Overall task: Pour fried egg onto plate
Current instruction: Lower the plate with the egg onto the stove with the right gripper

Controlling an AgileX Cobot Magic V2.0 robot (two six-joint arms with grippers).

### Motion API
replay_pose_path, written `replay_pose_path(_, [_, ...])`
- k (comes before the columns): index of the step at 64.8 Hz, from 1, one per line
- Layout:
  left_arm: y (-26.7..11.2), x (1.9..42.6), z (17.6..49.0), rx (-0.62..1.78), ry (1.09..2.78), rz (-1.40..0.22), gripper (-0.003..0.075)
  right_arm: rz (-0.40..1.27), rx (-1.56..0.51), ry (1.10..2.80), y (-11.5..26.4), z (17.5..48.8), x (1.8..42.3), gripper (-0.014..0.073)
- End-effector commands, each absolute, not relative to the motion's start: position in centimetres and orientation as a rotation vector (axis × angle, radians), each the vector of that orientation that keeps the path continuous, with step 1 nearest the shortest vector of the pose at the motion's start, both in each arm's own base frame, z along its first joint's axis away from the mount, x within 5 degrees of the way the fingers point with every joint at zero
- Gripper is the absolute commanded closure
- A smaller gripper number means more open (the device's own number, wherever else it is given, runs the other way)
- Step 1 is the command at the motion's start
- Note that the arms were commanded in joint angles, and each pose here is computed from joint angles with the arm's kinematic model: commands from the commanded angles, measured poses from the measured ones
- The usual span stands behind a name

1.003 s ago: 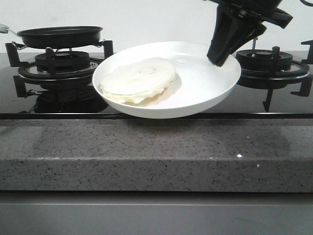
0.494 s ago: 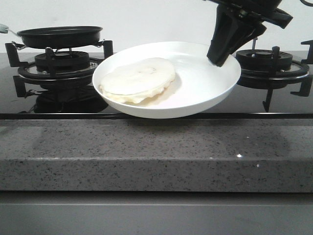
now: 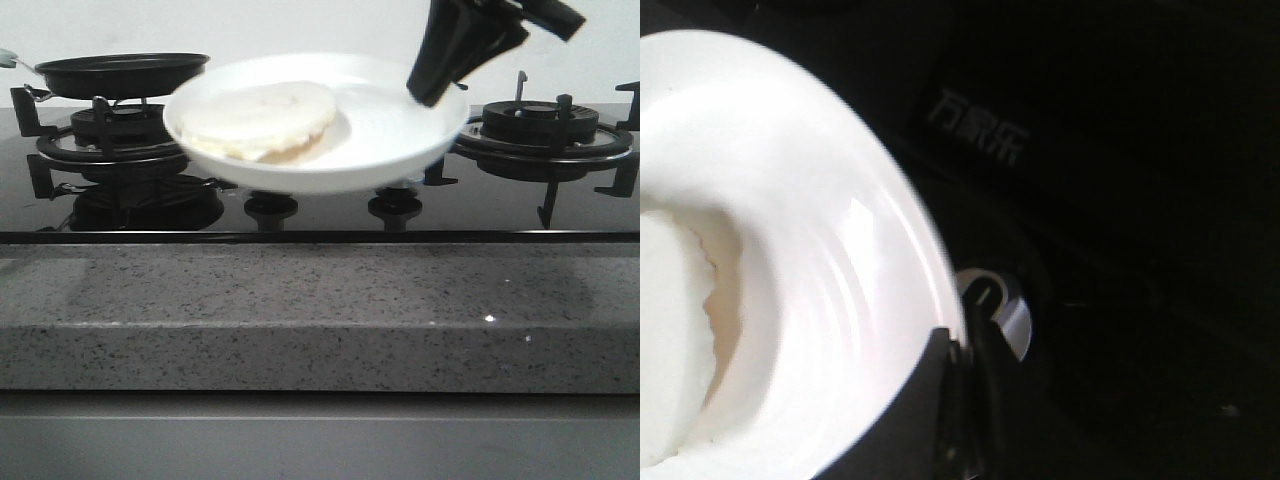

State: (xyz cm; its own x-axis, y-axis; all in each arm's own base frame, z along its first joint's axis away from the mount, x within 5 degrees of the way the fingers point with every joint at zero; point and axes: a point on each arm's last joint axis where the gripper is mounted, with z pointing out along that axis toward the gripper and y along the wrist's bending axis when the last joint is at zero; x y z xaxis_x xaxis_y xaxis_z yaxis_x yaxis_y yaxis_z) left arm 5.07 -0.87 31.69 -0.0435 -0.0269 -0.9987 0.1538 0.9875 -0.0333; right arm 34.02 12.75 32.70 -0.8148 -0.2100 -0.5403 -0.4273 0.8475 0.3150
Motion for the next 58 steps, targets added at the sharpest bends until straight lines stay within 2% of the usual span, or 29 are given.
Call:
replay_pose_path(1, [-0.9,4.9,33.3,0.081,1.506,-0.175,0.0739,0.637,-0.386,2.379,12.3,36.5,34.9,0.0654])
replay_pose_path(22, [-0.9,4.9,33.3,0.081,1.506,-0.175,0.0739,0.654,-0.195,2.348,10.1,37.9,41.1,0.0654])
replay_pose_path(35, [-0.9,4.9,33.3,0.081,1.506,-0.175,0.0739,0.635,-0.125,2.383,9.1,35.6,43.8,0.0654])
replay_pose_path(45, [-0.9,4.9,33.3,0.081,1.506,-0.175,0.0739,0.641,-0.120,2.463,9.0,33.2,44.7,0.0654])
replay_pose_path(58, [-0.9,4.9,33.3,0.081,1.506,-0.175,0.0739,0.644,-0.116,2.498,9.1,31.9,45.2,0.0650])
